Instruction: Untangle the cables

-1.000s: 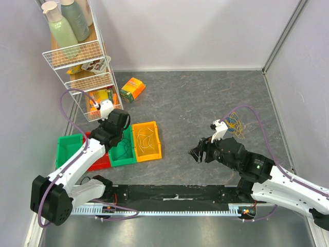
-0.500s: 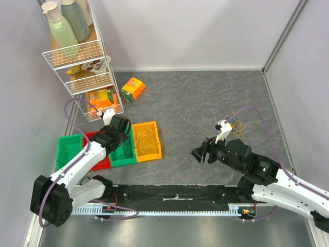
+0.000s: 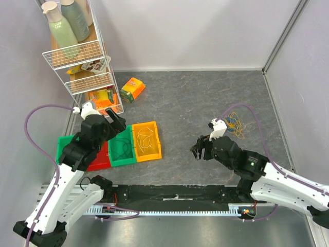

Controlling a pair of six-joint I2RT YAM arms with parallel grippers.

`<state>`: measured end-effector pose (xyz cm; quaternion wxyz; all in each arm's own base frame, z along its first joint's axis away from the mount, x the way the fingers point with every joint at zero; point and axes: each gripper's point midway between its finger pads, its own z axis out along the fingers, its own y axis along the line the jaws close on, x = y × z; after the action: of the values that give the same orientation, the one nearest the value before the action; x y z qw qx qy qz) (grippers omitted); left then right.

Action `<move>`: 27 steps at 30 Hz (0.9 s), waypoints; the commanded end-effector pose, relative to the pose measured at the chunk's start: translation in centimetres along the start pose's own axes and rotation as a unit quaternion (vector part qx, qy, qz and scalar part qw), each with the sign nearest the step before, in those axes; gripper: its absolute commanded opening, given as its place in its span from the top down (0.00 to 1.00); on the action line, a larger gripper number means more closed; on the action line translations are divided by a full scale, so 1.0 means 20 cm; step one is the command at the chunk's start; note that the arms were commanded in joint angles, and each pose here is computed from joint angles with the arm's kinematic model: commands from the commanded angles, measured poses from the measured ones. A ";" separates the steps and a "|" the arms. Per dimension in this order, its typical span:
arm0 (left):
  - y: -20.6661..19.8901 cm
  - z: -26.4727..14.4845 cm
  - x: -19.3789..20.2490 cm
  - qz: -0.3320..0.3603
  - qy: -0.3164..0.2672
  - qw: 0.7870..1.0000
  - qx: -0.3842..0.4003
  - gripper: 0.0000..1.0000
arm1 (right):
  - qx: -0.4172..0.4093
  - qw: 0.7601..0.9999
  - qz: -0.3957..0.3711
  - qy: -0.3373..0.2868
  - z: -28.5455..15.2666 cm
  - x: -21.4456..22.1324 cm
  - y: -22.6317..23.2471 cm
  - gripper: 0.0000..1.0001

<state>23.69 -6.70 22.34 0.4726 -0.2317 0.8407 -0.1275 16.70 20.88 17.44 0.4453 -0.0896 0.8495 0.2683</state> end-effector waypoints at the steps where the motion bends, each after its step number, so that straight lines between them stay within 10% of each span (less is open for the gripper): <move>1: -0.09 -0.03 -0.03 0.041 0.017 0.998 0.035 0.05 | 0.090 0.995 -0.020 -0.021 0.08 -0.12 -0.12 0.28; 7: -0.42 0.14 0.05 0.101 0.080 0.979 0.156 0.09 | 0.134 0.991 -0.008 0.003 0.21 -0.25 -0.31 0.30; 19: -1.19 0.20 0.14 0.134 0.232 0.834 0.482 0.18 | 0.390 0.896 0.213 0.018 0.08 -0.23 -1.40 0.30; 27: -1.10 0.16 0.39 0.099 0.326 0.790 0.510 0.29 | 0.219 0.964 0.130 0.078 0.41 -0.14 -1.16 0.60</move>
<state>31.57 -28.95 24.05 0.2692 0.1503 0.8006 -0.5138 31.64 -0.15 6.17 0.3210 0.2160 0.9211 0.0422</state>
